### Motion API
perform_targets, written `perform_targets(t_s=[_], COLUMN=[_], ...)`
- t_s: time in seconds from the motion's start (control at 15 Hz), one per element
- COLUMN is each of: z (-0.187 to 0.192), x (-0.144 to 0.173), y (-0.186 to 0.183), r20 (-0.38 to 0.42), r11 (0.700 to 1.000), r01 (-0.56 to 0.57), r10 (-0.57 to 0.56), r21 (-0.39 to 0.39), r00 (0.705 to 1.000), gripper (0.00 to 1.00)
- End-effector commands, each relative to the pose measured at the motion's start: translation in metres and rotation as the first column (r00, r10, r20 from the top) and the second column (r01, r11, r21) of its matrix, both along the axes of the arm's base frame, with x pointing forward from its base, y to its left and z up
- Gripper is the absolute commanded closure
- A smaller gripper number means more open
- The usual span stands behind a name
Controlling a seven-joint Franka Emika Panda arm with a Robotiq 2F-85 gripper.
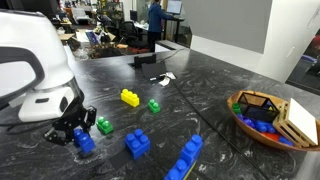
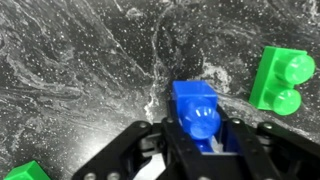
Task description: Remove the blue building block from the top of the square blue block
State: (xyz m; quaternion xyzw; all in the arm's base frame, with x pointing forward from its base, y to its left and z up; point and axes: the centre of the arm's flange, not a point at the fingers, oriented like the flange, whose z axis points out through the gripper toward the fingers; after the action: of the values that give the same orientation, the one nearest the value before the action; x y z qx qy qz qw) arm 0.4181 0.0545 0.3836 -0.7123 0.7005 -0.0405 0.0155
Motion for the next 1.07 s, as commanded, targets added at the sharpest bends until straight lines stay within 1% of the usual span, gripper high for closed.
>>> perform_targets(t_s=[0.0,0.07,0.13,0.2,0.27,0.33,0.47,0.6,0.67,0.73,0.93,1.0], z=[-0.014,-0.016,-0.017,-0.016,-0.014,-0.012,-0.002,0.016,0.025,0.036,0.066,0.073], x=[-0.003,-0.003,-0.003,-0.003,-0.003,-0.002,-0.002,-0.003,-0.003,-0.003,0.002,0.004], y=[0.002,0.001,0.000,0.000,-0.001,-0.002,-0.006,-0.008,-0.008,-0.009,-0.012,-0.012], r20=[-0.013,-0.019,-0.018,-0.017,0.000,0.009,0.034,0.078,0.104,0.127,0.208,0.227], r11=[1.000,1.000,1.000,1.000,1.000,1.000,1.000,1.000,1.000,1.000,1.000,1.000], r01=[-0.022,-0.019,-0.013,-0.009,-0.011,-0.013,-0.014,-0.010,-0.008,-0.006,0.007,0.017], r10=[0.022,0.019,0.014,0.010,0.011,0.013,0.014,0.009,0.007,0.004,-0.008,-0.020], r21=[0.010,0.012,0.019,0.020,0.015,0.002,0.004,0.012,0.014,0.015,0.009,0.018], r00=[1.000,1.000,1.000,1.000,1.000,1.000,0.999,0.997,0.995,0.992,0.978,0.974], gripper=[0.89,0.89,0.84,0.53,0.38,0.32,0.19,0.05,0.01,0.00,0.00,0.00])
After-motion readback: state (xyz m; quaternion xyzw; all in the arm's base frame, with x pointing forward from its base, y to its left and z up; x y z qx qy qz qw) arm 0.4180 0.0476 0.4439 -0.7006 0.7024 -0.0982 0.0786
